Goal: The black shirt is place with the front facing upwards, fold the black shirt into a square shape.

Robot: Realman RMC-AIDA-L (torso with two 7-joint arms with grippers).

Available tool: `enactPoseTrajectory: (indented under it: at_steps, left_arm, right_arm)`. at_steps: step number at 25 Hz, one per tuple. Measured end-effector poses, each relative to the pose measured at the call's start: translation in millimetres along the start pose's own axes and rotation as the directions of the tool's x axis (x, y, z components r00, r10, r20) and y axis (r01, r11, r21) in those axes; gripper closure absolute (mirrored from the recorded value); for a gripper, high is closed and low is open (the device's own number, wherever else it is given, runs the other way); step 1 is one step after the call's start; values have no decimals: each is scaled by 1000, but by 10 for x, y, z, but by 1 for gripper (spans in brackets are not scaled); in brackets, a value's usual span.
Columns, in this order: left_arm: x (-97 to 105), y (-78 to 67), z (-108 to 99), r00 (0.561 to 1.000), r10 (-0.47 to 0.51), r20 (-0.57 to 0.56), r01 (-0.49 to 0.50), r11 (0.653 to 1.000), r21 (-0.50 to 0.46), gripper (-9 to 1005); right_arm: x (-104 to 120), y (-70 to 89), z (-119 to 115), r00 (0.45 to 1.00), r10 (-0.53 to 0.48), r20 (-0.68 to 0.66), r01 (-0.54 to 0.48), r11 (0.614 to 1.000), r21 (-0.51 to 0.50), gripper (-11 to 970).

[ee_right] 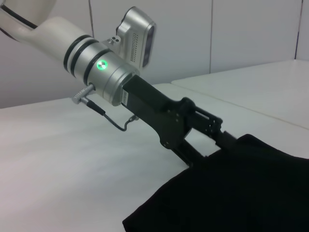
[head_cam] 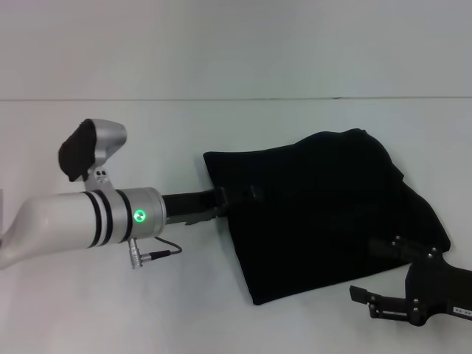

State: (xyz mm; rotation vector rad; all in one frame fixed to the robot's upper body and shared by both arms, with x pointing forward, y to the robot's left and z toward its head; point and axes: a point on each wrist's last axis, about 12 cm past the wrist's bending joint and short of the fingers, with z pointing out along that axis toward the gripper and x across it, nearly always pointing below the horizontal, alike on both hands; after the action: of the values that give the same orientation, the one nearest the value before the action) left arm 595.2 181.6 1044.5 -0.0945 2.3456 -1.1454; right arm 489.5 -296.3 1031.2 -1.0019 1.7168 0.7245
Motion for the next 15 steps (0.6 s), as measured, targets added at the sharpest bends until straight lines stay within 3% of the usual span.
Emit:
enactPoseTrajectory:
  at_steps: [10,15]
  left_arm:
    - [15,-72,80,998,51,-39,-52,998,-20,199]
    - [9,-69,84,998,59,-34,-60,998,-25,414]
  right_arm:
    - [-1,-3,-3,1000,0,1,0,1000,2,45]
    - [2,-2,-8,1000,2,2,-2,1000,4,45]
